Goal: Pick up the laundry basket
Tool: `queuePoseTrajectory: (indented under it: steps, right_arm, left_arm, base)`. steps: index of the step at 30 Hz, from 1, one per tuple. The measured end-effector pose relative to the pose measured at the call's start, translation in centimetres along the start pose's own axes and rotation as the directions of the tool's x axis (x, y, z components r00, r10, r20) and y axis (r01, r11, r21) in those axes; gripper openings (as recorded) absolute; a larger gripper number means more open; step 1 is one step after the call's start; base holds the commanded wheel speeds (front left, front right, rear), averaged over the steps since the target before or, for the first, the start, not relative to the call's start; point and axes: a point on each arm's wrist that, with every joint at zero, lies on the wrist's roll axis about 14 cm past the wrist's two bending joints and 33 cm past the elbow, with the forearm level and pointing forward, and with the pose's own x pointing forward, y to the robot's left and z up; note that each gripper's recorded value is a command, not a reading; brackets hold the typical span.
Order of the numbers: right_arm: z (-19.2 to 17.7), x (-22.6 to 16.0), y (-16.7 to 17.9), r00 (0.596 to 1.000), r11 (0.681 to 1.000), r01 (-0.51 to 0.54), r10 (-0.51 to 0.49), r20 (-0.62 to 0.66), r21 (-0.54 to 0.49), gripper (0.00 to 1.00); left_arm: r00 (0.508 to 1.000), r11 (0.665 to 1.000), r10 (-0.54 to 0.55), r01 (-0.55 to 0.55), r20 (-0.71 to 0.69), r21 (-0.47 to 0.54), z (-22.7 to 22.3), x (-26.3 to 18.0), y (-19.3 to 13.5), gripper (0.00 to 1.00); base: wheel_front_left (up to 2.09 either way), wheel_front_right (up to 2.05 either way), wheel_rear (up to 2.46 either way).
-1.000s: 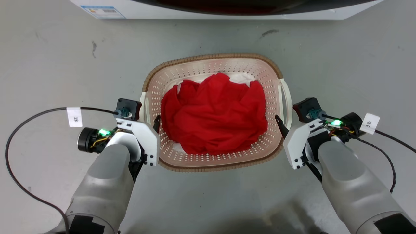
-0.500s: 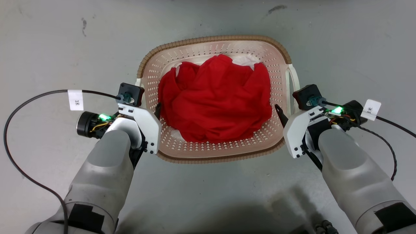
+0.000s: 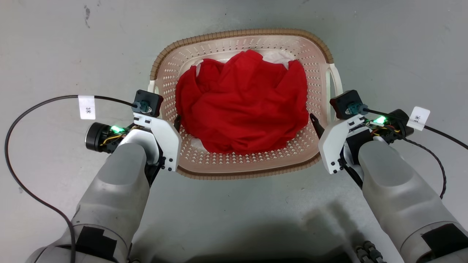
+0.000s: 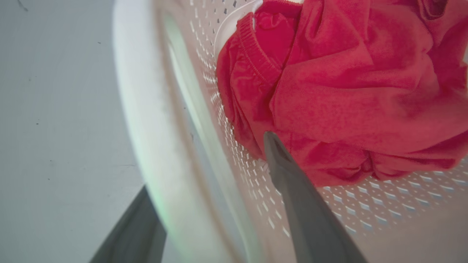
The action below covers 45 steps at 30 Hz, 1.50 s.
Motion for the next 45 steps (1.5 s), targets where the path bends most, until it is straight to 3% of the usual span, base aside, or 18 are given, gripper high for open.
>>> queuePoseTrajectory:
  steps: [1,2,3,22,45]
  right_arm:
    - [0.0,0.1,0.0,1.0,1.0,-0.001,0.001,-0.002,-0.002,0.0]
    - [0.0,0.1,0.0,1.0,1.0,-0.002,0.002,-0.003,-0.004,0.0]
    - [0.0,0.2,0.0,1.0,1.0,-0.002,0.002,-0.005,-0.004,0.0]
    - [0.3,-1.0,0.6,1.0,1.0,-0.009,0.009,-0.023,0.002,0.0]
    - [1.6,-8.4,2.7,1.0,0.999,-0.004,0.003,-0.018,-0.034,0.0]
  left_arm:
    - [1.0,1.0,-0.001,0.001,-0.008,0.002,-0.2,0.1,0.0,0.64]
    - [1.0,1.0,-0.003,0.003,-0.008,0.007,-0.2,0.1,-0.1,0.2]
    - [1.0,1.0,-0.005,0.005,-0.01,0.007,-0.3,0.2,-0.1,0.0]
    - [1.0,1.0,-0.014,0.014,-0.006,-0.003,0.5,-1.2,-0.9,0.0]
    - [1.0,1.0,-0.003,0.003,0.009,-0.002,0.9,-8.8,-2.6,0.0]
  base:
    - [0.0,0.0,0.0]
    - [0.0,0.0,0.0]
    - [0.0,0.0,0.0]
    - [0.0,0.0,0.0]
    - [0.0,0.0,0.0]
